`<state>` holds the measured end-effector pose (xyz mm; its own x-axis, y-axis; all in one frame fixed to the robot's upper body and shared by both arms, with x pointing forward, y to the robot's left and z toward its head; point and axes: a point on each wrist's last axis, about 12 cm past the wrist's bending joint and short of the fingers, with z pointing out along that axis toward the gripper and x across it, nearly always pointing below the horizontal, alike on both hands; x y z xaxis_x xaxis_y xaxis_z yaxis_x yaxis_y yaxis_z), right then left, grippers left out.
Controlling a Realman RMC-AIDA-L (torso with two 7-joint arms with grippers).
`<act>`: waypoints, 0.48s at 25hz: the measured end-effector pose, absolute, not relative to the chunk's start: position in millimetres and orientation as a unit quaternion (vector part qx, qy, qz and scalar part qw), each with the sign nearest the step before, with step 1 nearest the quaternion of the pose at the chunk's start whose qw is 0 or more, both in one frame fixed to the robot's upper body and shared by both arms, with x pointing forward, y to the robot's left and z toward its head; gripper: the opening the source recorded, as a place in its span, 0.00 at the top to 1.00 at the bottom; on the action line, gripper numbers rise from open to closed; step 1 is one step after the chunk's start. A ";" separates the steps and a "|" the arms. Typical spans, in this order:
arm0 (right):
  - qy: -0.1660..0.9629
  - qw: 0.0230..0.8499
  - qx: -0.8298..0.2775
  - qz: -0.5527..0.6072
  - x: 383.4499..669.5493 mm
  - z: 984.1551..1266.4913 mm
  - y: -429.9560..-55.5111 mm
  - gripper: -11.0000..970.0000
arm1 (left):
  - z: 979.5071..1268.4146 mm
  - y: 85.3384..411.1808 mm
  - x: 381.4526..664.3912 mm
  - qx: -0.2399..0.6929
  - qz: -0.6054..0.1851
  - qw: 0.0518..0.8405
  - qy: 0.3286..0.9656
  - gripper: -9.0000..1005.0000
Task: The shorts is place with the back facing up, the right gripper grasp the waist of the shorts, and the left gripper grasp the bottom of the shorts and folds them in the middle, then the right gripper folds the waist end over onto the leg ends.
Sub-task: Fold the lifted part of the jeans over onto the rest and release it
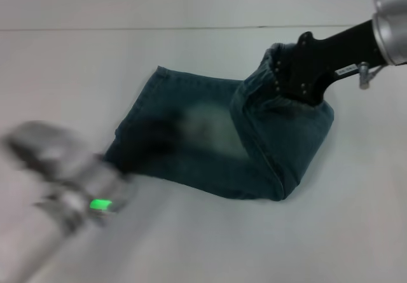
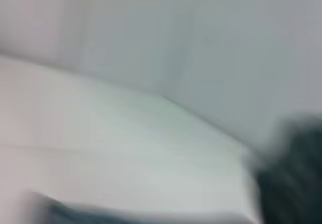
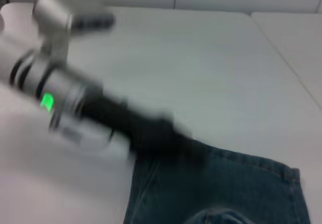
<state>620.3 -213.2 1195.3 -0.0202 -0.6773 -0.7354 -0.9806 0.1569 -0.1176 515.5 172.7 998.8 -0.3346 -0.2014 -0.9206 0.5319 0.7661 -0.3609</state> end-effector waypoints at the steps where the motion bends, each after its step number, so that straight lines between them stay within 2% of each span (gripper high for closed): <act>1: 0.677 0.341 -0.614 0.220 621.5 1195.6 -209.8 0.94 | 1001.0 197.3 515.0 0.073 -0.312 0.594 0.738 0.94; 3: 0.670 0.338 -0.624 0.217 623.5 1196.8 -201.2 0.94 | 1006.2 242.1 506.1 0.011 -0.294 0.639 0.710 0.94; 6: 0.654 0.332 -0.647 0.209 626.7 1198.3 -182.6 0.93 | 1011.9 281.2 493.0 -0.028 -0.285 0.663 0.691 0.94; 12: 0.606 0.317 -0.700 0.206 634.2 1197.0 -139.0 0.91 | 1009.5 305.1 477.6 -0.038 -0.265 0.663 0.699 0.94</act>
<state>634.2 -139.0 1197.0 0.1800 -0.7178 -0.6726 -0.9789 -0.0634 -0.1943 477.6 305.1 1009.5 -0.1169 -0.4051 -0.9068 0.2982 0.8566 -0.4211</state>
